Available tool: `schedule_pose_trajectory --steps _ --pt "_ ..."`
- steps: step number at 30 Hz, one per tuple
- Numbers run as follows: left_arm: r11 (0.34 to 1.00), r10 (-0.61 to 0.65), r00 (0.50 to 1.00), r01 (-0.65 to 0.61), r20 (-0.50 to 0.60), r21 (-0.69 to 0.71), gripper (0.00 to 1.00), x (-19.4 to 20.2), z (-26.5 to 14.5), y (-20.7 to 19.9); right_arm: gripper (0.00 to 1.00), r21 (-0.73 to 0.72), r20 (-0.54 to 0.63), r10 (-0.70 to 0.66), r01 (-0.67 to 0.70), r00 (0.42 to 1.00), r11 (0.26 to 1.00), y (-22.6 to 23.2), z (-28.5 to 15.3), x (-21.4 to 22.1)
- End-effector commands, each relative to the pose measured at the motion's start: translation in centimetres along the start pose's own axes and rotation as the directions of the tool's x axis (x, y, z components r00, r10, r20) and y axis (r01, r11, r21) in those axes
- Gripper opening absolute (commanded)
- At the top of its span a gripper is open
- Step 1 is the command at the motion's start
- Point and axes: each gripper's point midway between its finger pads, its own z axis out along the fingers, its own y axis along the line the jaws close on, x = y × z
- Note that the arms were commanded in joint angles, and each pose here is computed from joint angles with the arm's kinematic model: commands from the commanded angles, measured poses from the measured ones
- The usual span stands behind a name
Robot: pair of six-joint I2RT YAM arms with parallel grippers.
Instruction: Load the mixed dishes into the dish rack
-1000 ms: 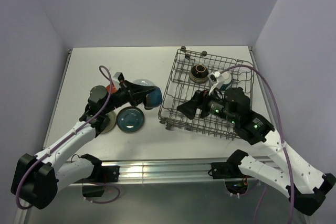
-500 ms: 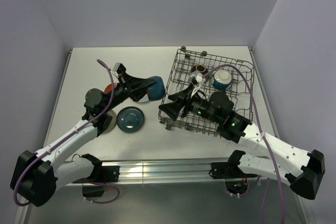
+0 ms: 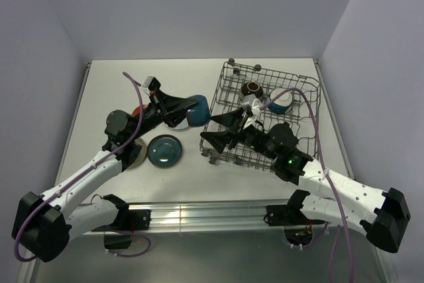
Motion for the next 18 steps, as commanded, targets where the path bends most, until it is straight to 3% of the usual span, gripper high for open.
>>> schedule_pose_trajectory --steps 1,18 --pt "0.908 -0.389 0.910 0.405 -0.141 0.105 0.00 2.1 0.0 -7.4 0.79 -0.068 0.114 -0.045 0.053 0.992 0.996 1.3 0.3 -2.3" --pt "0.893 -0.420 0.891 0.439 -0.171 0.095 0.00 2.7 1.4 -7.8 0.73 -0.160 0.246 -0.067 0.109 0.967 0.981 2.1 1.8 -3.6"
